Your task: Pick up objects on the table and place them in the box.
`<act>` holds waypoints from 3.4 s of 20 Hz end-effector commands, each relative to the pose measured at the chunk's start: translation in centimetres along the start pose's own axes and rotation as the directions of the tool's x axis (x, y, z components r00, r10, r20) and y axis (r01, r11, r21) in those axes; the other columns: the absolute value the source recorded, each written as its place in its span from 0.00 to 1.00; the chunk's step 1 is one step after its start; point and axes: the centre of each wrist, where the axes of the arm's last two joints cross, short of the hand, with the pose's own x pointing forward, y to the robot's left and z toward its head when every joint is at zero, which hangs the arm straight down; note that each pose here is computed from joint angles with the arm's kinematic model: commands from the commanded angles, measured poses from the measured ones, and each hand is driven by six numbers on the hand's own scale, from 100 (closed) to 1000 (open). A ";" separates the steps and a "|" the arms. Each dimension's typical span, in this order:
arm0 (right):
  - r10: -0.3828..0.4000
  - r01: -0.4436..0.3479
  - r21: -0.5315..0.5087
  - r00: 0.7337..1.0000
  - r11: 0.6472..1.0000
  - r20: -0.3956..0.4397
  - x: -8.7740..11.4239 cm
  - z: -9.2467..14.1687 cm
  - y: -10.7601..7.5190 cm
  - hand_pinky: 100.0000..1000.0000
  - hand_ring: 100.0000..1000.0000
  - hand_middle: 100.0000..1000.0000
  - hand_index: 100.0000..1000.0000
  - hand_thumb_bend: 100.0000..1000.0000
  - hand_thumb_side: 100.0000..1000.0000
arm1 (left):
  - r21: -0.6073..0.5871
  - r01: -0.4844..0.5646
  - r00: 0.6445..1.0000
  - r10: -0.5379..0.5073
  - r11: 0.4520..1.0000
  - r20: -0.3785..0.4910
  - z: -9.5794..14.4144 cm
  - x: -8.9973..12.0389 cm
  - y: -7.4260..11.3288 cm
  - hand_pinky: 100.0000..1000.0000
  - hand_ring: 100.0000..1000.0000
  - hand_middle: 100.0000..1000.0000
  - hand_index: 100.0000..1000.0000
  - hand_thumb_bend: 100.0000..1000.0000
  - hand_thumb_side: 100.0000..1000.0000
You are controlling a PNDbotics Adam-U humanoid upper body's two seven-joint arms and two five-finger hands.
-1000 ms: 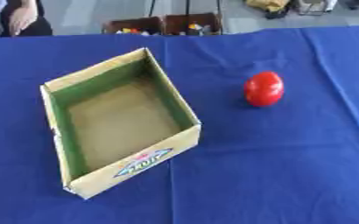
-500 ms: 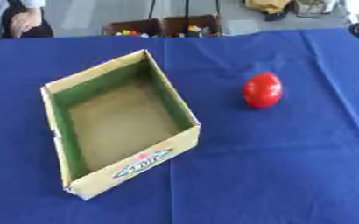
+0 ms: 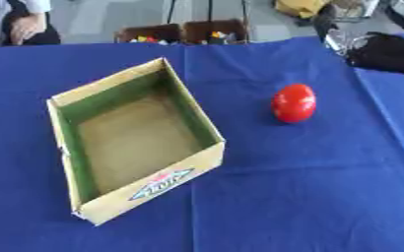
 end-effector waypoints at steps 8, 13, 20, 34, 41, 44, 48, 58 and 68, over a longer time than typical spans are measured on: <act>0.044 -0.043 0.127 0.999 0.991 -0.002 0.8 0.5 0.8 0.71 0.78 0.83 0.93 0.37 1.00 | -0.017 -0.002 0.999 0.003 1.000 0.042 -1.0 0.6 0.2 0.68 0.88 0.85 0.93 0.00 1.00; -0.044 0.046 0.232 0.999 0.972 -0.013 1.2 0.4 2.3 0.72 0.79 0.81 0.94 0.44 1.00 | -0.016 -0.007 0.999 0.008 1.000 0.042 -1.1 0.6 0.1 0.68 0.88 0.85 0.93 0.00 1.00; -0.145 0.151 0.302 0.988 0.941 -0.042 1.5 0.1 3.8 0.73 0.80 0.81 0.95 0.48 1.00 | -0.015 -0.009 0.999 0.010 1.000 0.043 -1.1 0.6 0.0 0.68 0.88 0.85 0.93 0.00 1.00; -0.198 0.226 0.300 0.973 0.927 -0.123 2.4 -0.6 8.0 0.73 0.78 0.82 0.98 0.49 0.83 | -0.016 -0.011 0.999 0.012 1.000 0.034 -1.0 0.6 -0.1 0.68 0.88 0.85 0.92 0.00 1.00; -0.281 0.327 0.298 0.941 0.897 -0.187 2.7 -0.8 9.4 0.76 0.80 0.84 0.99 0.54 0.74 | -0.018 -0.012 0.999 0.012 1.000 0.030 -0.9 0.6 -0.1 0.68 0.88 0.85 0.91 0.00 1.00; -0.280 0.337 0.288 0.934 0.896 -0.222 2.6 -1.1 10.2 0.76 0.81 0.84 0.99 0.53 0.73 | -0.019 -0.011 1.000 0.012 1.000 0.027 -0.9 0.6 -0.1 0.68 0.88 0.85 0.91 0.00 1.00; -0.282 0.346 0.269 0.926 0.899 -0.250 2.5 -1.4 10.9 0.76 0.81 0.84 0.99 0.52 0.73 | -0.020 -0.012 1.000 0.012 1.000 0.024 -0.8 0.6 -0.1 0.67 0.88 0.85 0.91 0.00 1.00; -0.292 0.376 0.228 0.897 0.898 -0.332 2.3 -2.4 13.1 0.75 0.80 0.83 0.98 0.48 0.68 | -0.022 -0.011 1.000 0.012 1.000 0.018 -0.7 0.5 -0.1 0.67 0.88 0.84 0.91 0.00 1.00; -0.292 0.381 0.254 0.899 0.889 -0.327 2.4 -3.1 14.5 0.74 0.79 0.83 0.98 0.48 0.60 | -0.027 -0.015 1.000 0.015 1.000 0.018 -0.8 0.6 -0.2 0.67 0.88 0.84 0.90 0.00 1.00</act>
